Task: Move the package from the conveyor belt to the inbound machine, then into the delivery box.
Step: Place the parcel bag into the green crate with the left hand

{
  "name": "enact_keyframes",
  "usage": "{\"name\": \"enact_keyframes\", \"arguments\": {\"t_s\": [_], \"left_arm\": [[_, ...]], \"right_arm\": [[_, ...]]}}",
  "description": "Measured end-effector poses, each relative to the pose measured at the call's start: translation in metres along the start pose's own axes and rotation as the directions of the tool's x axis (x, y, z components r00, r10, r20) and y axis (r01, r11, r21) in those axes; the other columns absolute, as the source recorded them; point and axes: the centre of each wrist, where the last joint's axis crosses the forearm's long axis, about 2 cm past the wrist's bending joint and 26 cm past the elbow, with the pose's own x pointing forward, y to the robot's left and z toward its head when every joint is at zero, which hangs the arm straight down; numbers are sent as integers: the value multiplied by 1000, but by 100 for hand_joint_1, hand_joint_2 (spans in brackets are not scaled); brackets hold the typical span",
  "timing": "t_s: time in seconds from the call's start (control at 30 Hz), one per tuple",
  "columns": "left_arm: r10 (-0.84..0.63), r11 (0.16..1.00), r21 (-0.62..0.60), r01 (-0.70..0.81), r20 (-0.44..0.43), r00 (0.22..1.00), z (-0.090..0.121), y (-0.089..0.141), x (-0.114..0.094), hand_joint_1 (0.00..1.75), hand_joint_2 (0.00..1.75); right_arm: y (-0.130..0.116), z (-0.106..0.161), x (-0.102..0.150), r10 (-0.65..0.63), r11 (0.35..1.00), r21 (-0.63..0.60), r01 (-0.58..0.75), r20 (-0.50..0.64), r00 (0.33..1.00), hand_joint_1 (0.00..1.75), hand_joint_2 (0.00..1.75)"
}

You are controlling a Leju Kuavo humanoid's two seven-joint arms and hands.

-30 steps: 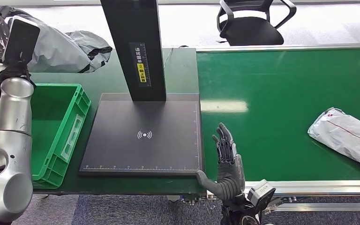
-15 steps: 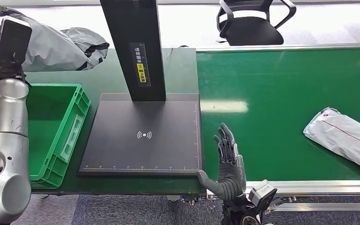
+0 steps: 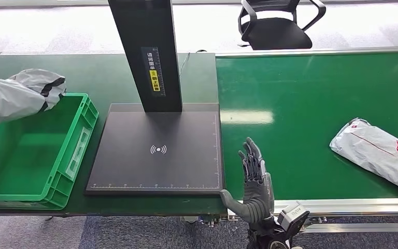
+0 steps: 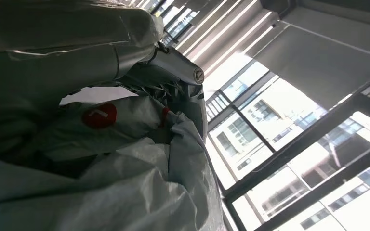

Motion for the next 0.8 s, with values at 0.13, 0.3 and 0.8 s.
{"name": "enact_keyframes", "arguments": {"t_s": [0.13, 0.3, 0.8], "left_arm": [[-34, 999, 0, 34, -72, 997, 11, 11, -22, 175, 175], [-41, 999, 10, 42, -105, 994, 12, 18, -30, 175, 175], [-41, 999, 4, 42, -126, 991, 15, 21, -36, 175, 175]], "right_arm": [[0, -1, 0, 1, 1000, -2, -1, 1, 1000, 0, 175], [0, -1, 0, 3, 1000, -7, -3, 2, 1000, 0, 175], [-3, 0, 0, 9, 1000, -15, -9, 2, 1000, 0, 175]]}}
